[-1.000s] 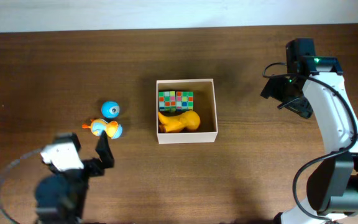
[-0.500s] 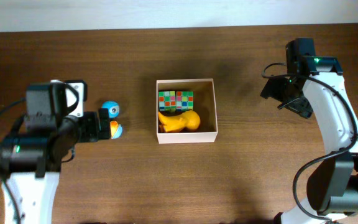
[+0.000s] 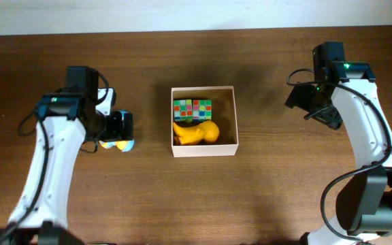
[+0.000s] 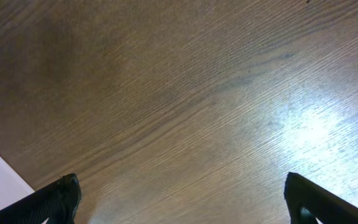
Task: Pack container
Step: 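Move the left gripper forward and lower it over the duck toy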
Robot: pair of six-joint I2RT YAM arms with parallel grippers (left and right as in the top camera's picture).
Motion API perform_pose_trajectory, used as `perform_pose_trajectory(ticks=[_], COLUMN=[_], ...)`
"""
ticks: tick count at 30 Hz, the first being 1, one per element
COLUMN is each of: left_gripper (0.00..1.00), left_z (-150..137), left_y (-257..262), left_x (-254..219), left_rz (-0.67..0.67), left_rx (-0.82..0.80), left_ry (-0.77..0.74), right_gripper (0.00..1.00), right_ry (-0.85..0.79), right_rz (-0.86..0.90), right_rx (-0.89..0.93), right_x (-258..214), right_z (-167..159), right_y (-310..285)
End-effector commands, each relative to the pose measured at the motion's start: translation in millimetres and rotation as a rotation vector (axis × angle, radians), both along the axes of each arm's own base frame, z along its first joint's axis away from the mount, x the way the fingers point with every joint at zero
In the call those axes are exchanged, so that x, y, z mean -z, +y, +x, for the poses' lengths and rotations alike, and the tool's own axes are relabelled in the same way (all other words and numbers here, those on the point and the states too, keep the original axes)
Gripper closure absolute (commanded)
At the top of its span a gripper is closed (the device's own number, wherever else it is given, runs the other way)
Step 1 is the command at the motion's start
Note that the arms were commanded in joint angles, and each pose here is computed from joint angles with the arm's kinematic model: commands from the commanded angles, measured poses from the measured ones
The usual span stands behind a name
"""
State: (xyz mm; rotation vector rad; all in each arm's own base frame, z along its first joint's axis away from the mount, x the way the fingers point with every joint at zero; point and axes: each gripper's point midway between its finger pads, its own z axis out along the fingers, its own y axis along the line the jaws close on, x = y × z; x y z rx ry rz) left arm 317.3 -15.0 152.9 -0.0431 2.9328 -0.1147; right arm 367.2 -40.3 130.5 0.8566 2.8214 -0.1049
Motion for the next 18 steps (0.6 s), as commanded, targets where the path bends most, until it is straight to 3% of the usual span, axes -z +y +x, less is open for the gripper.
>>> perform_pose_trajectory(ticks=[1, 13, 18], left_gripper=[0.01, 0.00, 0.06], left_z=[14, 32, 28], left_y=[-1, 0, 2], left_x=[21, 89, 100], left_rz=[-0.011, -0.007, 0.004], left_rx=[0.011, 0.010, 0.008], left_ry=[0.044, 0.176, 0.215], right_gripper=[0.01, 0.01, 0.01], right_ry=[-0.009, -0.009, -0.009], right_rz=[-0.003, -0.003, -0.003], right_rx=[0.006, 0.005, 0.006], right_x=[-3, -3, -3], right_z=[0, 0, 0], right_y=[-2, -2, -2])
